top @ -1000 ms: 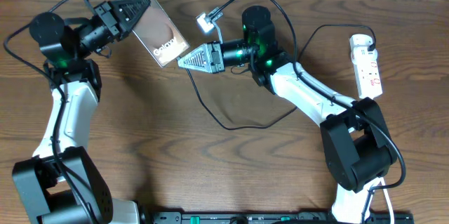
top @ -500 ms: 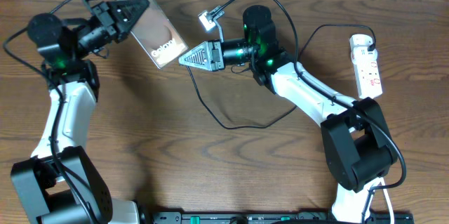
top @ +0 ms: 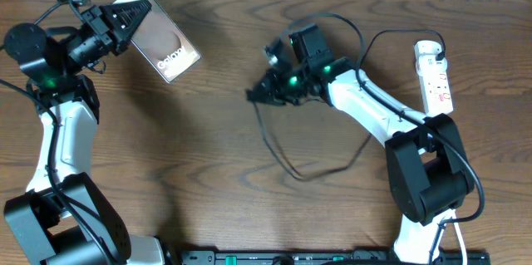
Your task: Plug charger to phone and switch on socket
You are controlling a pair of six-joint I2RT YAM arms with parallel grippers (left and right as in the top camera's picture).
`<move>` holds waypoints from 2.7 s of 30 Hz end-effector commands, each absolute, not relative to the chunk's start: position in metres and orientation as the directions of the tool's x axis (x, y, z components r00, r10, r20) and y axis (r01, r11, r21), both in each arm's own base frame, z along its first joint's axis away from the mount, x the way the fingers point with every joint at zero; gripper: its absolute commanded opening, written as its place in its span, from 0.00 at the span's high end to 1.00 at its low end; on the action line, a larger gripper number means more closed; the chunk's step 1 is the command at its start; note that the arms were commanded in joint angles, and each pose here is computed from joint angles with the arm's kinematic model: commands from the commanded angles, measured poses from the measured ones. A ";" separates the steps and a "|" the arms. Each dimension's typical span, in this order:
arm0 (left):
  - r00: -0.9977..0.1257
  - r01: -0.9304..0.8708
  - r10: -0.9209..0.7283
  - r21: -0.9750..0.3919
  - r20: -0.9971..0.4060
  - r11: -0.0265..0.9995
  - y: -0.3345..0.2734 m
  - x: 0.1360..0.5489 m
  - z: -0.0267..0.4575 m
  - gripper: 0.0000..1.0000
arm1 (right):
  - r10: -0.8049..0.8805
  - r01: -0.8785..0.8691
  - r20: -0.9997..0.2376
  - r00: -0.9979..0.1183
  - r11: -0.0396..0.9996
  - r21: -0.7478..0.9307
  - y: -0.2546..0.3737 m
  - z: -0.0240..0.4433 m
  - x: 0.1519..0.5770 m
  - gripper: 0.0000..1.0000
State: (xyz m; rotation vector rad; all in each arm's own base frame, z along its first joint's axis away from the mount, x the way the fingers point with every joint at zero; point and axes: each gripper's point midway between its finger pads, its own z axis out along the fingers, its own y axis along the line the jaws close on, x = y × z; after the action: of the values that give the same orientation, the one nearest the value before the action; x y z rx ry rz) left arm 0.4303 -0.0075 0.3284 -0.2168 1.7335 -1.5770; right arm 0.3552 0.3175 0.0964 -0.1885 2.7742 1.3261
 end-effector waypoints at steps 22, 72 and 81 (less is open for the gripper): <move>-0.706 0.400 -0.545 -0.890 -0.453 0.221 -0.012 0.420 0.341 0.93 | -0.080 -0.080 0.000 -0.997 0.993 0.090 0.193 -0.015 0.297 0.99; -0.715 0.420 -0.514 -0.879 -0.474 0.226 -0.016 0.415 0.340 0.93 | -0.438 -0.296 -0.167 -0.883 0.246 0.923 0.334 0.098 0.255 0.99; -0.717 0.421 -0.510 -0.878 -0.475 0.225 -0.016 0.415 0.340 0.93 | -0.468 -0.409 -0.479 -0.743 -0.249 0.878 0.356 0.174 0.241 0.99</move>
State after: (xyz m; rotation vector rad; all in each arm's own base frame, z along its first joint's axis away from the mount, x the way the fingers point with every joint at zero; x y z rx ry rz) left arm 0.4198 -0.0154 0.3260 -0.1452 1.7744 -1.6160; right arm 0.2622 0.3578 0.1442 -1.0152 2.1316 2.0368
